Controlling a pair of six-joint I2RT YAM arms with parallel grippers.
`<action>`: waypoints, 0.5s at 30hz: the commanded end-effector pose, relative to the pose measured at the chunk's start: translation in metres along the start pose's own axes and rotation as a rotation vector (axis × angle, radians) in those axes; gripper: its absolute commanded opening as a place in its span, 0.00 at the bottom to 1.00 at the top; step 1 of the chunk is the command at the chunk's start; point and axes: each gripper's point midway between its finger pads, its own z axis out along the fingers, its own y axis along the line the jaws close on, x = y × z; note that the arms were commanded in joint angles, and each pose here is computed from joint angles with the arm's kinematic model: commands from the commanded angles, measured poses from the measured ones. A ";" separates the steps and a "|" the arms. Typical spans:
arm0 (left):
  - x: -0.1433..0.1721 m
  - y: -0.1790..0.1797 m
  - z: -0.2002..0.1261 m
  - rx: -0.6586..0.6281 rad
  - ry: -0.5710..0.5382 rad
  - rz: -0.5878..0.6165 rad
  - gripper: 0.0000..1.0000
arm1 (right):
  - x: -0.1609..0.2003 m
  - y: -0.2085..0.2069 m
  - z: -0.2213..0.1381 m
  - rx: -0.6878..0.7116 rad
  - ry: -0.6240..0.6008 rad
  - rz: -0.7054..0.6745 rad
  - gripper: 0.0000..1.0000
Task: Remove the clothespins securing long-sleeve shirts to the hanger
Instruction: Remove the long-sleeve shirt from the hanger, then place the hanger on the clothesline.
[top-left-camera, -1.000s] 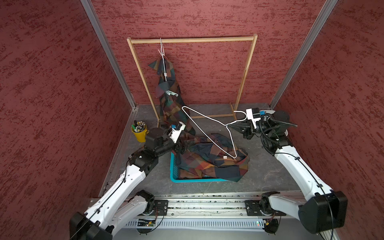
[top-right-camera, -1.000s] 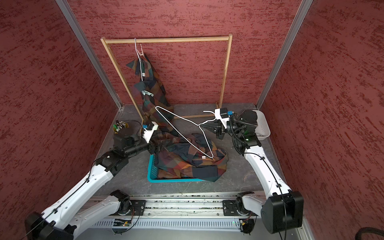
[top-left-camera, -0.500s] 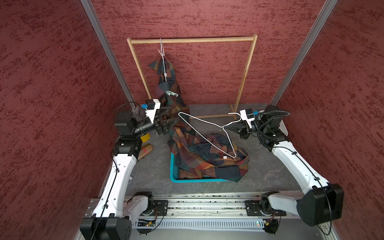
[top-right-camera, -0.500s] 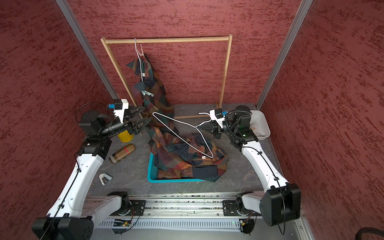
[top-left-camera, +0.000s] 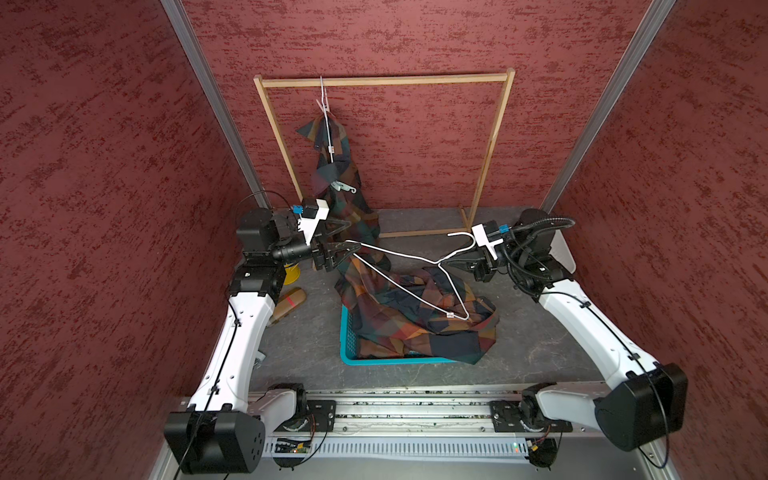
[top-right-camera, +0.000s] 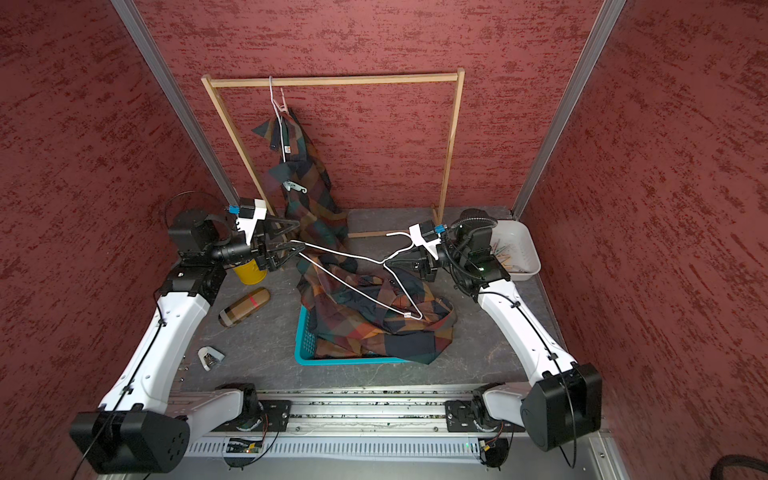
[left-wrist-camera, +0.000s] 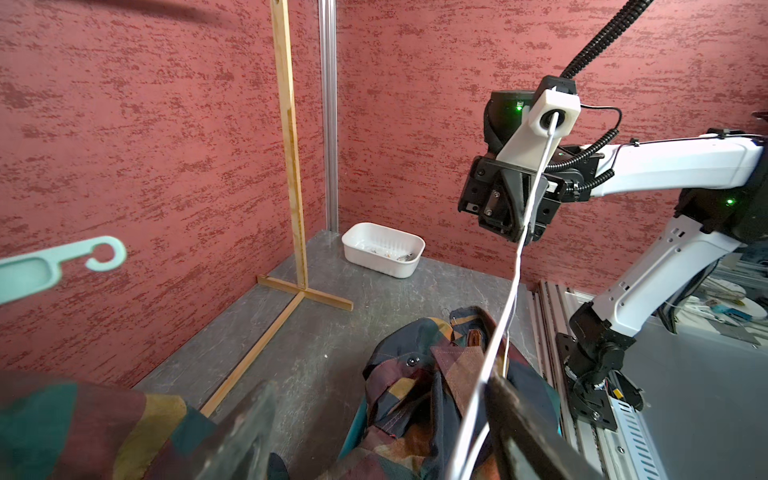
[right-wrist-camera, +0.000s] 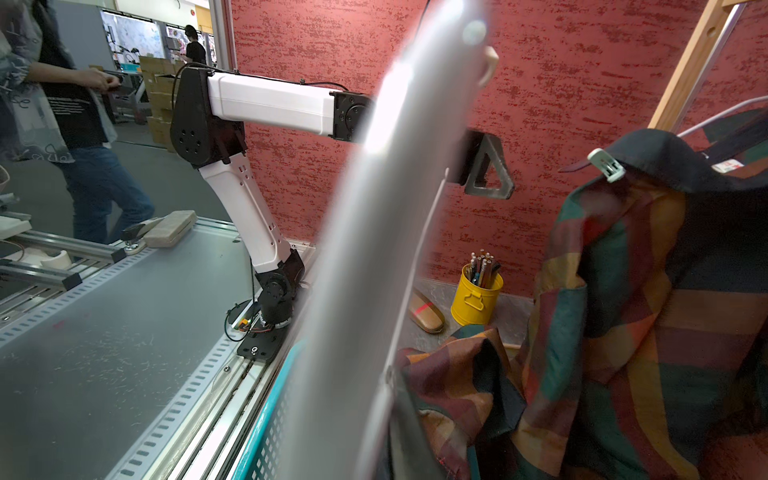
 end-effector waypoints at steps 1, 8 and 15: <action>-0.005 -0.008 -0.002 0.052 -0.001 0.018 0.75 | -0.013 0.007 0.004 -0.068 -0.021 -0.053 0.00; -0.002 -0.013 0.000 0.092 0.006 0.012 0.61 | -0.015 0.003 0.006 -0.072 -0.024 -0.057 0.00; 0.002 -0.015 0.005 0.118 0.012 0.003 0.23 | -0.020 -0.005 0.008 -0.059 -0.028 -0.073 0.00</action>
